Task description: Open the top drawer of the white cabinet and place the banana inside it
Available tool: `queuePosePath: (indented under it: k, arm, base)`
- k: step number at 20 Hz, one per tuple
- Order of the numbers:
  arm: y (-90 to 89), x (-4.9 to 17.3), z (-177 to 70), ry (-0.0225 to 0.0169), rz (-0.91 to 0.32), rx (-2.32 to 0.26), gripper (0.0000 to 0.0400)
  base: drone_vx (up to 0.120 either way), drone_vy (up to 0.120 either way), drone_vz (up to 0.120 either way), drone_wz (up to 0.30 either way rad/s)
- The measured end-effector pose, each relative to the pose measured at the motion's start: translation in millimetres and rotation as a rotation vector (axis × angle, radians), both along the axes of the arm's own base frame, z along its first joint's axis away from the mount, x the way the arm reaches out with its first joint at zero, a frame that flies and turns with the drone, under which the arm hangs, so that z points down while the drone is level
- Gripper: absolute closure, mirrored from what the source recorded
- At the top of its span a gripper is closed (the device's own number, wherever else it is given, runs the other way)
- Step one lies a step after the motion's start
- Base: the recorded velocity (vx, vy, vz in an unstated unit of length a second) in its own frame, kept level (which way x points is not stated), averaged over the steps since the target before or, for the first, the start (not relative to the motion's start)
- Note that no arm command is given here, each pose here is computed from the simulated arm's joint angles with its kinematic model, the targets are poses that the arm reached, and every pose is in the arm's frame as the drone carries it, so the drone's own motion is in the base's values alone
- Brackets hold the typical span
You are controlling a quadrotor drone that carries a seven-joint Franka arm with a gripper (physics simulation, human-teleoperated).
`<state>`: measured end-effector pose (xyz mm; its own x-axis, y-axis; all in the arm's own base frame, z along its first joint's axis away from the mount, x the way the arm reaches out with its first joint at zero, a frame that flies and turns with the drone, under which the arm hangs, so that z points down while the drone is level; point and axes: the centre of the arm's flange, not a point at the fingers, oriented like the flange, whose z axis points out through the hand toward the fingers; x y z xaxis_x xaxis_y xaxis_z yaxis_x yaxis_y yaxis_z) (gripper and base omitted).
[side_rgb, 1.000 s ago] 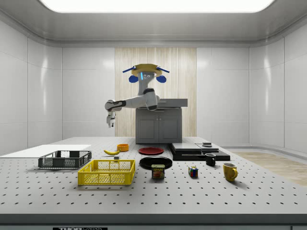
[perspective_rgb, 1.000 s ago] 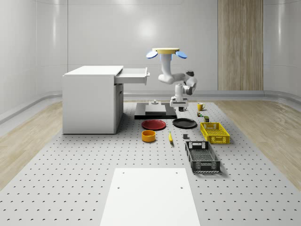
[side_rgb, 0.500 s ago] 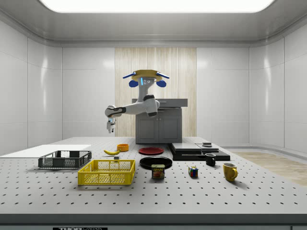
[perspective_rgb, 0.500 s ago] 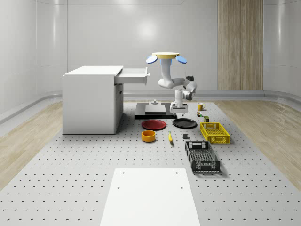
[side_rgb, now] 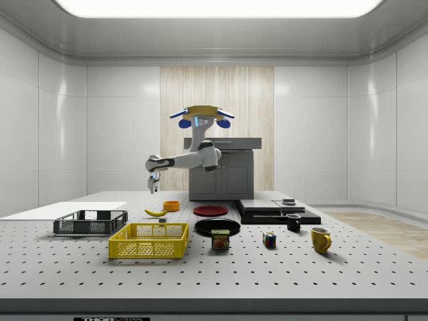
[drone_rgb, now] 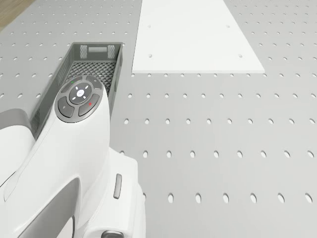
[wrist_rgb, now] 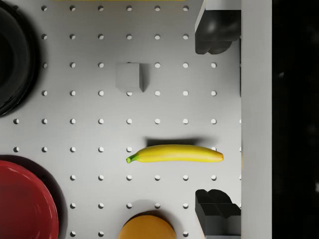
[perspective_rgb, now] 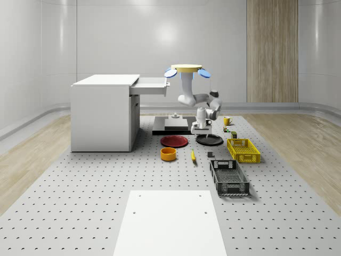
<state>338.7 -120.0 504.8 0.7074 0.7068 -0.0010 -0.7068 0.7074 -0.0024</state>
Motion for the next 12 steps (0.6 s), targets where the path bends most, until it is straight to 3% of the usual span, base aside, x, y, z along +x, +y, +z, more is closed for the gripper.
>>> queuePosePath:
  k: [3, 8, 12]
  arm:
    - [0.0, 0.0, 0.0, 0.0000, 0.000, 0.000, 0.0000]
    - [0.0, 0.0, 0.0, 0.0000, 0.000, 0.000, 0.0000]
    - [0.0, 0.0, 6.8, 0.0000, 0.000, 0.000, 0.0000]
  base:
    - [0.000, 0.013, -0.040, 0.000]
    - [0.000, 0.112, 0.000, 0.000]
    - [0.000, 0.000, 0.000, 0.000]
